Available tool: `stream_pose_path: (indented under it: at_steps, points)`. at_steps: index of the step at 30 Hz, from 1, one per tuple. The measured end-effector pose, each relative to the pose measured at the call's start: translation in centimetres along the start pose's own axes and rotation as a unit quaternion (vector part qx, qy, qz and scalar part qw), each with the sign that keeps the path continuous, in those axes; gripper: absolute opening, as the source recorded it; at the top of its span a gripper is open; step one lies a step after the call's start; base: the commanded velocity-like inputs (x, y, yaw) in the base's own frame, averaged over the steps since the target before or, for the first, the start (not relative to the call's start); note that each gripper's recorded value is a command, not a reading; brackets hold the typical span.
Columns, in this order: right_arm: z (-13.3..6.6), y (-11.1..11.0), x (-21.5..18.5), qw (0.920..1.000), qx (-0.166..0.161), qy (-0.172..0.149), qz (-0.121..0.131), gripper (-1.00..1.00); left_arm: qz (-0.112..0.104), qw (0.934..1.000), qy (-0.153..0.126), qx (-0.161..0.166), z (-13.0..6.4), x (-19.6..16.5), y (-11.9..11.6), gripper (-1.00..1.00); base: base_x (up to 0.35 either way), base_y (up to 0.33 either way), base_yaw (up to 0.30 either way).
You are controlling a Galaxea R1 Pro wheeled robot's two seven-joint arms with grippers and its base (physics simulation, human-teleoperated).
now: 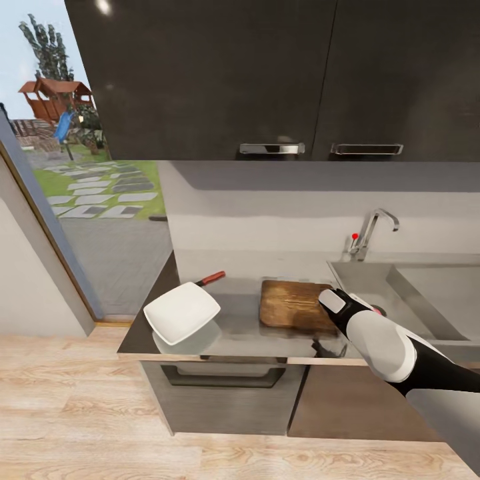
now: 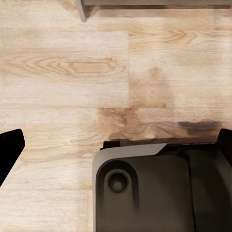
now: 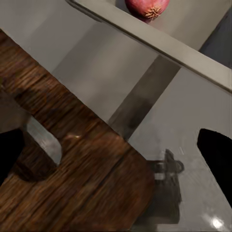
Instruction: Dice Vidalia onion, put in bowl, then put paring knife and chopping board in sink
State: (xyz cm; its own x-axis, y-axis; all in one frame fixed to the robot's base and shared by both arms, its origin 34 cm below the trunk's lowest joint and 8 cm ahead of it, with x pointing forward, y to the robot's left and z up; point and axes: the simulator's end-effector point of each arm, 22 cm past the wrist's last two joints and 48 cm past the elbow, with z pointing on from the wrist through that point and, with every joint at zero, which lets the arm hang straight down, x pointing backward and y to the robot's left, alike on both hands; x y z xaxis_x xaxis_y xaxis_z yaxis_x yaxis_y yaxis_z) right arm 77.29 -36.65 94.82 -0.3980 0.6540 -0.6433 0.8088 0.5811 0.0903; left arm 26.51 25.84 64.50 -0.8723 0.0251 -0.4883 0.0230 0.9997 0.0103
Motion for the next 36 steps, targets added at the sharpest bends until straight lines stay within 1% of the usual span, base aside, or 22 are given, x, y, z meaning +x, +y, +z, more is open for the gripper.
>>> stream_pose_path:
  at_steps: [18,21,22,25,29,36]
  points:
    - [0.0,0.2,0.0,1.0,-0.004,-0.001,-0.001,1.0,0.0,1.0,0.0,0.0,0.0,0.0,0.0,1.0,0.0,0.0,0.0]
    - [-0.1,0.5,-0.4,0.9998,-0.007,-0.012,-0.016,1.0,0.0,1.0,0.0,0.0,0.0,0.0,0.0,1.0,0.0,0.0,0.0]
    - [-0.2,0.8,-0.7,0.9992,-0.013,-0.023,-0.03,1.0,0.0,1.0,0.0,0.0,0.0,0.0,0.0,1.0,0.0,0.0,0.0]
    - [-0.3,1.6,-0.9,0.9984,-0.03,-0.029,-0.039,1.0,0.0,1.0,0.0,0.0,0.0,0.0,0.0,1.0,0.0,0.0,0.0]
    - [-0.3,2.3,-1.0,0.9975,-0.046,-0.031,-0.043,1.0,0.0,1.0,0.0,0.0,0.0,0.1,0.0,1.0,0.0,0.0,0.0]
    - [-0.5,2.9,-0.7,0.9969,-0.056,-0.031,-0.046,1.0,0.0,1.0,0.0,0.0,0.0,0.0,0.0,1.0,0.0,0.0,0.0]
